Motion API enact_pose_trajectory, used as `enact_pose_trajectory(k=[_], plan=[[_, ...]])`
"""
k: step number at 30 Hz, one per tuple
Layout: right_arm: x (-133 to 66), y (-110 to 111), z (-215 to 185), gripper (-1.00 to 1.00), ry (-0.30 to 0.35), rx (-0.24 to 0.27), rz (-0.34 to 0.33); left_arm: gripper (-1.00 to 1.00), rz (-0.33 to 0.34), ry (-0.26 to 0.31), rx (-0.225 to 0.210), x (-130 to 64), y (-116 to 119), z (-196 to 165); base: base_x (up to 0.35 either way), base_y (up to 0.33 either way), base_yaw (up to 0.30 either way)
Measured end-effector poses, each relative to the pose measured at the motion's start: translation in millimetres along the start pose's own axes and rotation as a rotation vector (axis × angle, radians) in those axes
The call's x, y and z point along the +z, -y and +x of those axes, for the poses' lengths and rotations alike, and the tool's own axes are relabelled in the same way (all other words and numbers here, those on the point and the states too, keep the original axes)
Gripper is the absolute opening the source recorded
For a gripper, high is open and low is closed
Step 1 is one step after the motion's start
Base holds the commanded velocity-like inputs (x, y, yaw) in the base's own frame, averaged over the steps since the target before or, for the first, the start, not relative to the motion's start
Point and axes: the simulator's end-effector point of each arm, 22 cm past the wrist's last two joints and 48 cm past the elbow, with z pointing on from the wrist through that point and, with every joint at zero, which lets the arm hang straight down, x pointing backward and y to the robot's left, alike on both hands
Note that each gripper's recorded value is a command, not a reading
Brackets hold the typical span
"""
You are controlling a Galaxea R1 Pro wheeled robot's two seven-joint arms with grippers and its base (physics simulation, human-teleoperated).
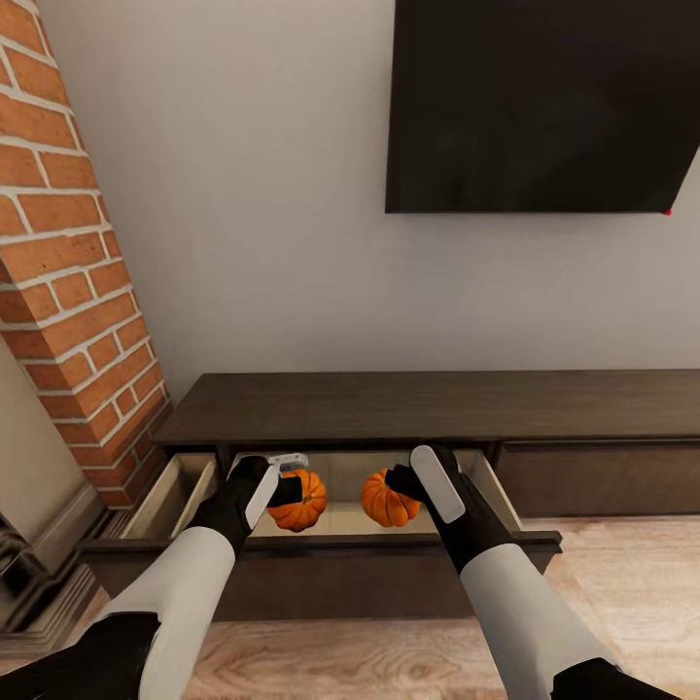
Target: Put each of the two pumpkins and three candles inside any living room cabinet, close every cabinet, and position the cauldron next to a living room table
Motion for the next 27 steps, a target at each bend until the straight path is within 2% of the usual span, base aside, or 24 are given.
enact_pose_trajectory(k=[20,27], plan=[[-0.1,0,0,-1.0,0.001,-0.003,0.001,-1.0,0.001,-0.001,-0.001,0.0,0,0,0.034,0.002,0.0],[18.2,5,13,-1.0,-0.036,-0.005,0.018,-1.0,-0.003,-0.03,-0.004,15.2,-3,12,0.0,0.0,0.0]])
